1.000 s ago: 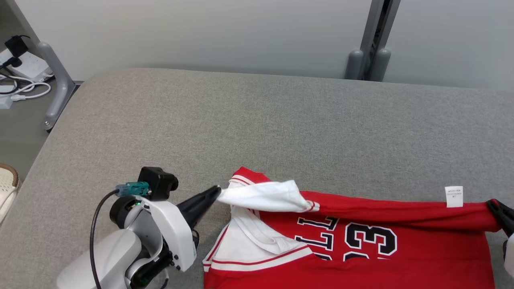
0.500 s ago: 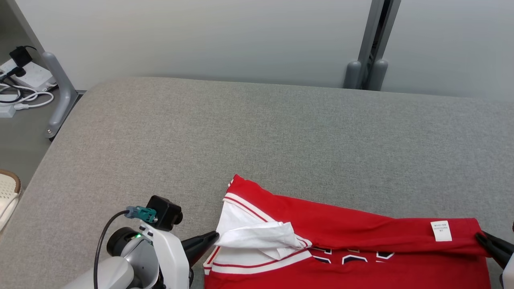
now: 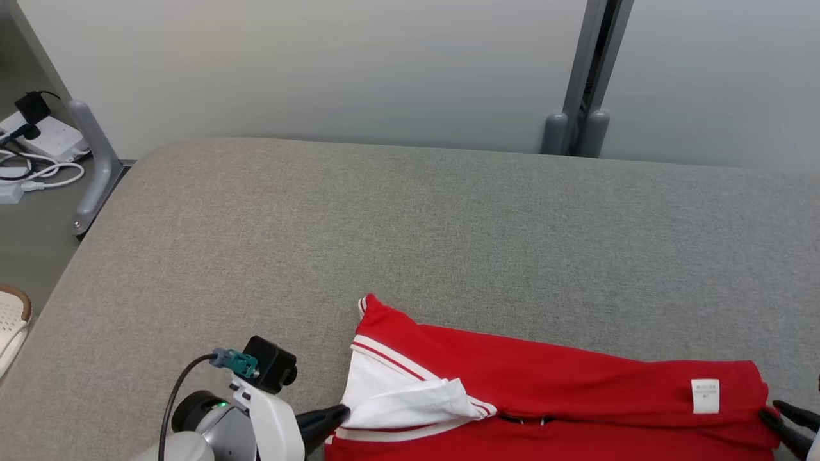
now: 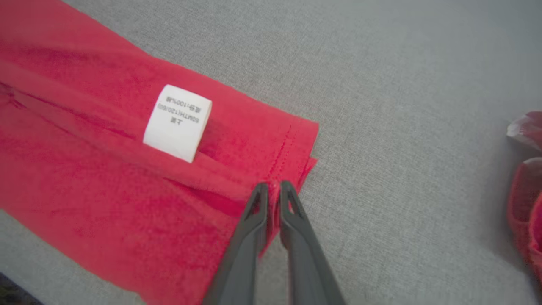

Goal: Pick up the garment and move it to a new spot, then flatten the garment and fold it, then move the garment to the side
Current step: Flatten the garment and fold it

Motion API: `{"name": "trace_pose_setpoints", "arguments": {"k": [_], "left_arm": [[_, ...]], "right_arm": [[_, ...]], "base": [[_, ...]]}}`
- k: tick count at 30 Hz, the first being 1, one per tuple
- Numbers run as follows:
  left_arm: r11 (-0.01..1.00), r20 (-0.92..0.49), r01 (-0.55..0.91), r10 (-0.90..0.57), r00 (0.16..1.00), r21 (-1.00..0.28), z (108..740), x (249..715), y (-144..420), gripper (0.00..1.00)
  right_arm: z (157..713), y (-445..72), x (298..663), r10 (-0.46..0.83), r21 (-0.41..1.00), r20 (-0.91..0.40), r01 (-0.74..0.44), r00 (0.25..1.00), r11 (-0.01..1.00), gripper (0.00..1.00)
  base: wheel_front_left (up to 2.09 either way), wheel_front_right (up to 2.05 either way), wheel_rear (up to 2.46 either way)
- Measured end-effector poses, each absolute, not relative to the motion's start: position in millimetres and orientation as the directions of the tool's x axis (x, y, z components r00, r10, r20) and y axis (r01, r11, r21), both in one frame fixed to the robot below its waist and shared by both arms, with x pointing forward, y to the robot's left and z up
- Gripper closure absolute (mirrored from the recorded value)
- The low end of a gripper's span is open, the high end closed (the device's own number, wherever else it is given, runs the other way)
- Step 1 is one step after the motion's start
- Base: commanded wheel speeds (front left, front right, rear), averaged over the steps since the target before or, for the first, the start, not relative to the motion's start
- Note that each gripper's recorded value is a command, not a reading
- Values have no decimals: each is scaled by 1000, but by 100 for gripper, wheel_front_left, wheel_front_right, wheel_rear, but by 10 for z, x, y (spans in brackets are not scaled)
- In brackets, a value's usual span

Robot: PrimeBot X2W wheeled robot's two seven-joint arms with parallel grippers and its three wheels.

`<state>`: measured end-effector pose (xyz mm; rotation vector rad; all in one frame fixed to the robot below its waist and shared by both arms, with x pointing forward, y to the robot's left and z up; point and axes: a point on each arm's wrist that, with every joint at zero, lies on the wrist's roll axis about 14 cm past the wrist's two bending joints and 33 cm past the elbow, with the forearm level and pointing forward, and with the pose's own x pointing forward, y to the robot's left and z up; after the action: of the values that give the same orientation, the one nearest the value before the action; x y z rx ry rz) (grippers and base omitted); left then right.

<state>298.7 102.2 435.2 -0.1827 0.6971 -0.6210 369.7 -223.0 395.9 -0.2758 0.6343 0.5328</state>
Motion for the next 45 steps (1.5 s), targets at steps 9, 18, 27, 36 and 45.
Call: {"name": "trace_pose_setpoints", "arguments": {"k": [9, 18, 27, 36, 45], "left_arm": [[816, -570, 462, -574, 587, -347, 4313, 2906, 1052, 0], [852, -258, 426, -504, 824, -305, 4914, 3403, 1068, 0], [862, -18, 353, -386, 922, -364, 5172, 3605, 1009, 0], [905, 81, 304, -294, 952, -298, 5276, 3640, 964, 0], [910, 76, 308, -299, 951, -277, 5098, 3486, 909, 0]], "right_arm": [[3989, -2337, 3571, 354, -3, -661, -473, 662, 881, 0], [4351, -2381, 3909, 315, 85, -467, -313, 826, 946, 0], [4342, -2298, 3885, 254, 234, -350, -179, 902, 956, 0], [3994, -2211, 3553, 206, 335, -380, -73, 902, 939, 0], [3842, -2217, 3482, 163, 367, -405, -3, 899, 930, 0]], "base": [[0, 0, 0], [0, 0, 0], [0, 0, 0], [0, 0, 0], [0, 0, 0]]}}
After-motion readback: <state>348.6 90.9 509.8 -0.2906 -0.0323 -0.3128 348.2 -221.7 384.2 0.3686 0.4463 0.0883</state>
